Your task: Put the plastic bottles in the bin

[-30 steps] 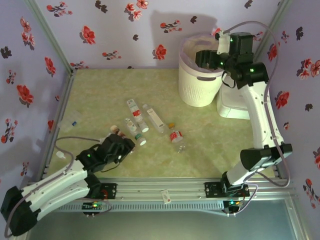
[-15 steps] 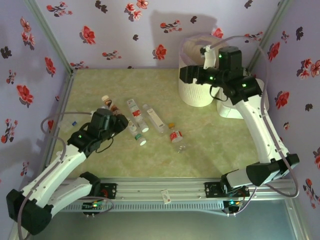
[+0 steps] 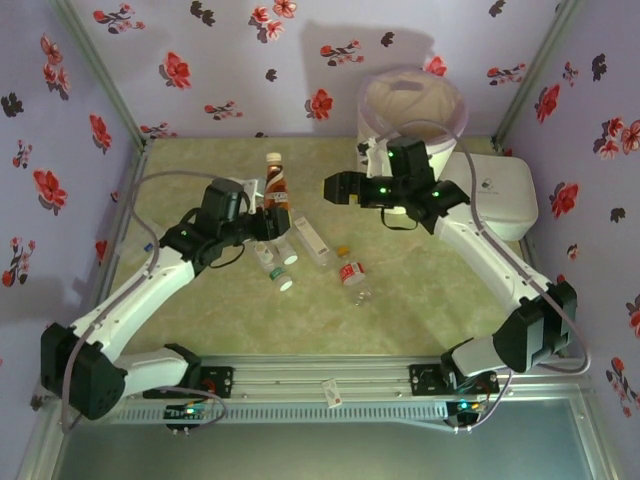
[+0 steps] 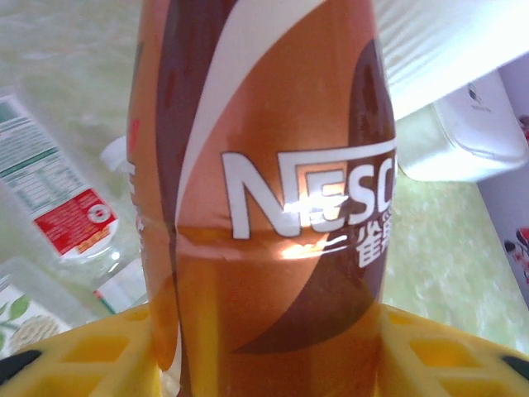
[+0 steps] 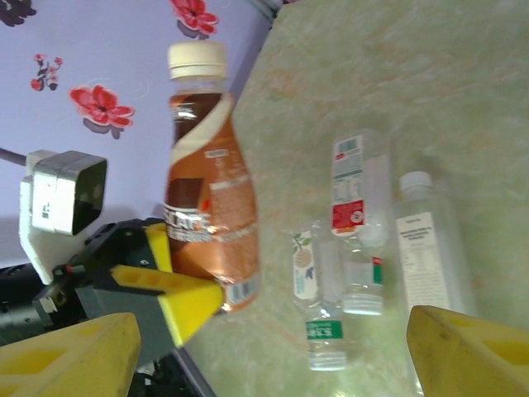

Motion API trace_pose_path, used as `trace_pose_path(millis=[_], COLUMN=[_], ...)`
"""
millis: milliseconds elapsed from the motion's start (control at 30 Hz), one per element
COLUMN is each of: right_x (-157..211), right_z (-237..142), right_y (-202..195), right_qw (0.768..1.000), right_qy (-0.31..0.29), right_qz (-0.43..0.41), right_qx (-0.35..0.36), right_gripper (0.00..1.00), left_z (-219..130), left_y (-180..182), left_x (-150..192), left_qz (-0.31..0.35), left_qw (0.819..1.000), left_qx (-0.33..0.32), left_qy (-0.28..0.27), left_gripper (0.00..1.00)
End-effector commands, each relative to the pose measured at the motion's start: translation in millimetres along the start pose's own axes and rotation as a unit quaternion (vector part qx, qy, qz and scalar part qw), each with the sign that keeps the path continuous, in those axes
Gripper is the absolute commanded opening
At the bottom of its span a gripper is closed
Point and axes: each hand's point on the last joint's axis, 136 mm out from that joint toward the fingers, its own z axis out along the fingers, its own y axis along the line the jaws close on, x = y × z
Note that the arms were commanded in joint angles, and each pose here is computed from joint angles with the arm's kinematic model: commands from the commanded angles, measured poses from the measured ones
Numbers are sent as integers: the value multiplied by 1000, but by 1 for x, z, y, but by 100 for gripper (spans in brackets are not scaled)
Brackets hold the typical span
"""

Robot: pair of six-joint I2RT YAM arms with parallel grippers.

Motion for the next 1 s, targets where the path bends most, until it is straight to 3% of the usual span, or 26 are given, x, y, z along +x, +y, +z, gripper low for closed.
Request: trace_pose_path(millis=[0,167,567,967], right_x=[-11,-14,-17,-19], right_z=[11,28,45,50], right_y=[21,21,12,4], right_qw=[999,997,997,998], right_qy=[-17,-11,-7,-15], right_qz=[2,13,21,26], right_qx=[-52,-72,-74,-59], right_gripper=[86,87,85,50], left_z=[0,4,15,14], left_y=[-31,-52,-68,-73], left_x=[-9,-3,16,24], left_qz=[57,76,114,127], left_qw=[995,990,984,981], left_qx=[76,122,133,137], left_qy=[-7,2,39,51], left_gripper=[0,0,0,0])
